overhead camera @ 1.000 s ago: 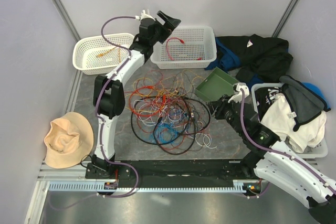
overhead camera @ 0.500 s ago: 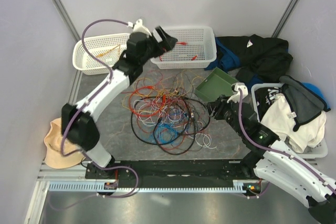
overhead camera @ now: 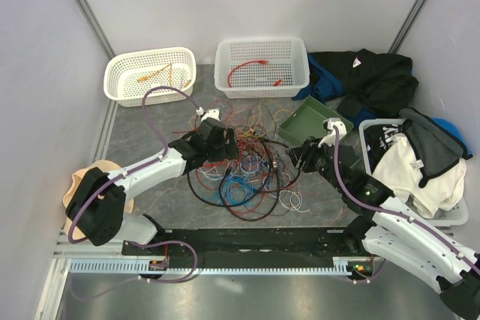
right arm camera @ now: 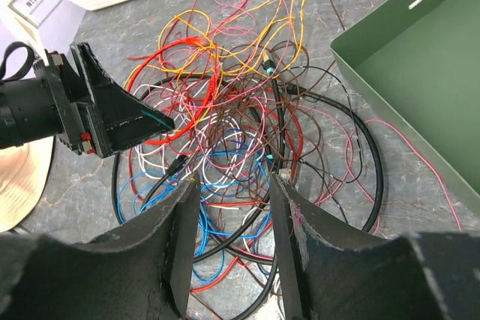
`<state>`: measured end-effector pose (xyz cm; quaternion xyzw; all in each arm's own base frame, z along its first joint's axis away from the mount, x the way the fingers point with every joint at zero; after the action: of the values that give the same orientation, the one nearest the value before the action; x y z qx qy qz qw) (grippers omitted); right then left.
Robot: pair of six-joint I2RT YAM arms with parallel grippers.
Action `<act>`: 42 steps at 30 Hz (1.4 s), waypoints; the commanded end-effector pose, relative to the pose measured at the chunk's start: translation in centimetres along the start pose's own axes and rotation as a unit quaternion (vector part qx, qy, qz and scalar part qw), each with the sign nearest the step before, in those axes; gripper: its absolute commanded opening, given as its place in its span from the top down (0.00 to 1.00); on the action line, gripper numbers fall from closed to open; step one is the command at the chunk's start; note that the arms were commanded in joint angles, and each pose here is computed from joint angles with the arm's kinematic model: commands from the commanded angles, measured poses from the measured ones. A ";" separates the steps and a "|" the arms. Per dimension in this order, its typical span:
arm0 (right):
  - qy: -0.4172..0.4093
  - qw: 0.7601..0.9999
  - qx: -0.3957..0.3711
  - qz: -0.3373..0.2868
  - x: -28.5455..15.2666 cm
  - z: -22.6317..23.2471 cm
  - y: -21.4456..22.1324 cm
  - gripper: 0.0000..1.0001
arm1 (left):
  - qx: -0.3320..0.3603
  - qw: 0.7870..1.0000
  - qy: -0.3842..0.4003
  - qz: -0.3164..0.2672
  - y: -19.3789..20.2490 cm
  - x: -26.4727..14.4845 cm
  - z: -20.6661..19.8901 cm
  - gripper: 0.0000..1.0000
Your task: Untangle the cables
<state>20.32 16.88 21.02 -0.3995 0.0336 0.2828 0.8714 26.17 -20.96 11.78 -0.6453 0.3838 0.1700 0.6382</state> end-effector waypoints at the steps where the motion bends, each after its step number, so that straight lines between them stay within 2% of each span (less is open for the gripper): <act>1: -0.015 1.000 0.012 -0.013 -0.3 0.1 -0.1 0.50 | 0.029 0.998 -0.052 0.001 0.0 0.4 1.5 0.09; 3: -0.013 1.000 0.015 -0.017 -0.4 0.0 -0.1 0.50 | 0.029 0.995 -0.086 0.028 1.2 0.8 2.5 0.08; 6: -0.008 1.000 0.016 -0.015 -0.4 -0.4 0.2 0.50 | 0.029 0.991 -0.118 0.050 2.7 1.9 3.4 0.00; 11: -0.004 1.000 0.013 -0.014 -0.5 -0.7 0.3 0.50 | 0.023 0.988 -0.132 0.076 4.3 3.4 3.7 0.01; 13: -0.003 1.000 0.011 -0.015 -0.6 -0.7 0.2 0.50 | 0.022 0.988 -0.131 0.082 4.8 3.9 3.7 0.05; 14: -0.001 1.000 0.010 -0.016 -0.6 -0.8 0.2 0.50 | 0.021 0.988 -0.125 0.087 5.0 4.1 3.5 0.13; 16: 0.003 1.000 0.007 -0.018 -0.7 -1.0 0.2 0.50 | 0.020 0.989 -0.117 0.090 5.3 4.3 3.3 0.21; 17: 0.004 1.000 0.007 -0.019 -0.8 -1.0 0.2 0.50 | 0.019 0.990 -0.103 0.096 5.5 4.3 3.0 0.33; 19: 0.009 1.000 0.006 -0.023 -0.8 -1.3 0.1 0.50 | 0.019 0.991 -0.088 0.096 5.6 4.2 2.6 0.48; 20: 0.008 1.000 0.005 -0.025 -0.8 -1.3 0.0 0.50 | 0.020 0.992 -0.080 0.095 5.6 4.1 2.3 0.65; 22: 0.008 1.000 0.006 -0.023 -0.8 -1.2 0.1 0.50 | 0.023 0.993 -0.072 0.086 5.2 3.5 2.0 0.83; 23: 0.009 1.000 0.005 -0.022 -0.7 -1.3 0.1 0.50 | 0.024 0.994 -0.065 0.081 4.9 3.3 1.6 0.98; 28: -0.001 1.000 0.005 -0.025 -0.8 -0.5 -0.4 0.50 | 0.019 0.999 -0.023 0.026 1.4 0.6 -0.2 0.98; 35: -0.021 0.999 0.007 -0.034 -1.1 0.9 -1.5 0.50 | 0.024 0.991 0.083 -0.099 -6.0 -6.8 -3.2 0.98; 40: -0.118 0.993 0.009 -0.008 -1.5 4.5 -1.7 0.47 | 0.012 0.975 0.134 -0.175 -10.4 -11.4 -4.6 0.98; 42: -0.157 0.987 0.015 0.005 -1.6 5.9 -1.6 0.40 | -0.002 0.969 0.156 -0.194 -11.7 -12.8 -5.3 0.98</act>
<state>19.32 17.09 21.68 -0.3819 0.0048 0.3016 0.8736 25.06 -22.73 24.46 -0.7065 0.3544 0.0187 0.6123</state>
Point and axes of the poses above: each gripper's point midway between its finger pads, its own x axis out along the fingers, its own z axis along the line the jaws close on, y = z × x, the point moved 4 cm from there along -x, back along the fingers, and after that the axes turned 15 degrees about x, right-handed, at the moved point
